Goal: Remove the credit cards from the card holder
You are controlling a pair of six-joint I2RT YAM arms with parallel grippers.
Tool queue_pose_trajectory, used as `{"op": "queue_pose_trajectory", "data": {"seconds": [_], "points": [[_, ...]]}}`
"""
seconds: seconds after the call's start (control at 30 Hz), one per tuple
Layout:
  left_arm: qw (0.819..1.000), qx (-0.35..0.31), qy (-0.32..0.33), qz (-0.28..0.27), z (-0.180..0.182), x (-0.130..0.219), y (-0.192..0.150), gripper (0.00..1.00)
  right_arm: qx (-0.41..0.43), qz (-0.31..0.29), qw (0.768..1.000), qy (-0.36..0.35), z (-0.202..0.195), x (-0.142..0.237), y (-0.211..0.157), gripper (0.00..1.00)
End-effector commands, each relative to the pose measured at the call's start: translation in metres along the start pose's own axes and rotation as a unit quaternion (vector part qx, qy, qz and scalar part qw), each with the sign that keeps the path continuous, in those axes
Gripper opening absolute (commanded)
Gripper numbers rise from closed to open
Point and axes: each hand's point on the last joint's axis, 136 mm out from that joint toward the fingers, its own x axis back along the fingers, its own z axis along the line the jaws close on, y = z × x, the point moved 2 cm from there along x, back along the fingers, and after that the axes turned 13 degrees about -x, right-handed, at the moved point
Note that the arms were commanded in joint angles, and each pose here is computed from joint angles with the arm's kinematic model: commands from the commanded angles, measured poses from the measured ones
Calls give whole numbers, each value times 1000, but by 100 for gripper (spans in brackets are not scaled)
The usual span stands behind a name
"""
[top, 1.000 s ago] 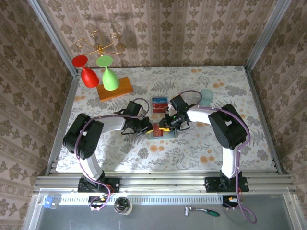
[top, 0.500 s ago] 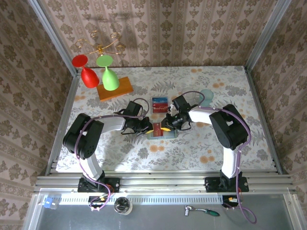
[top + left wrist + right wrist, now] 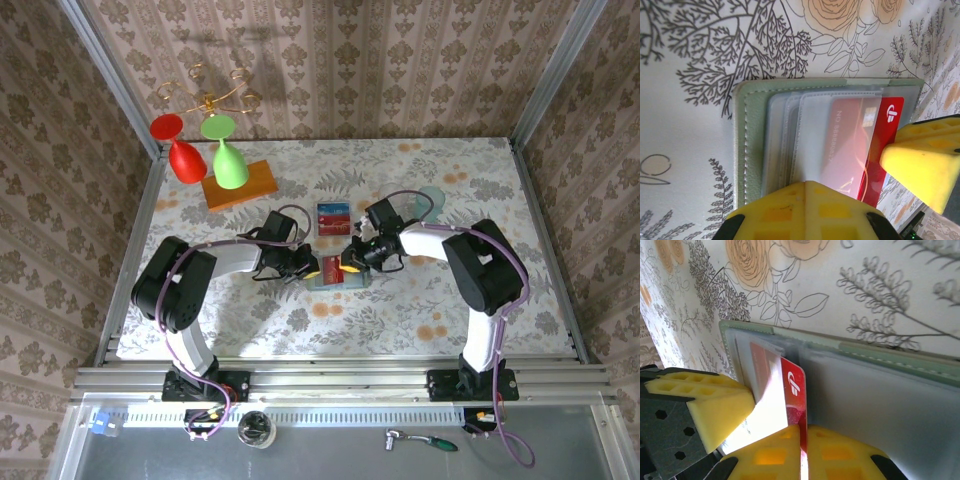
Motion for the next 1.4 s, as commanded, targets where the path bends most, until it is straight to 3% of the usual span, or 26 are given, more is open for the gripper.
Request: {"op": "queue_pose_trajectory", "data": {"seconds": [0.0, 0.47, 0.97, 1.17, 1.37], "points": [[999, 15, 33, 22, 18, -4, -13, 0, 1, -8, 1000, -7, -2, 12, -2, 11], [1000, -2, 12, 4, 2, 5, -1, 0, 25, -33, 999, -19, 3, 40, 1, 7], [1000, -9, -12, -18, -6, 16, 9, 1, 125, -44, 989, -64, 21, 67, 9, 5], [1000, -6, -16, -24, -3, 20, 7, 1, 226, -41, 969, -90, 31, 79, 14, 5], [999, -6, -18, -29, -1, 24, 7, 2, 327, -45, 932, -151, 36, 93, 29, 3]]}}
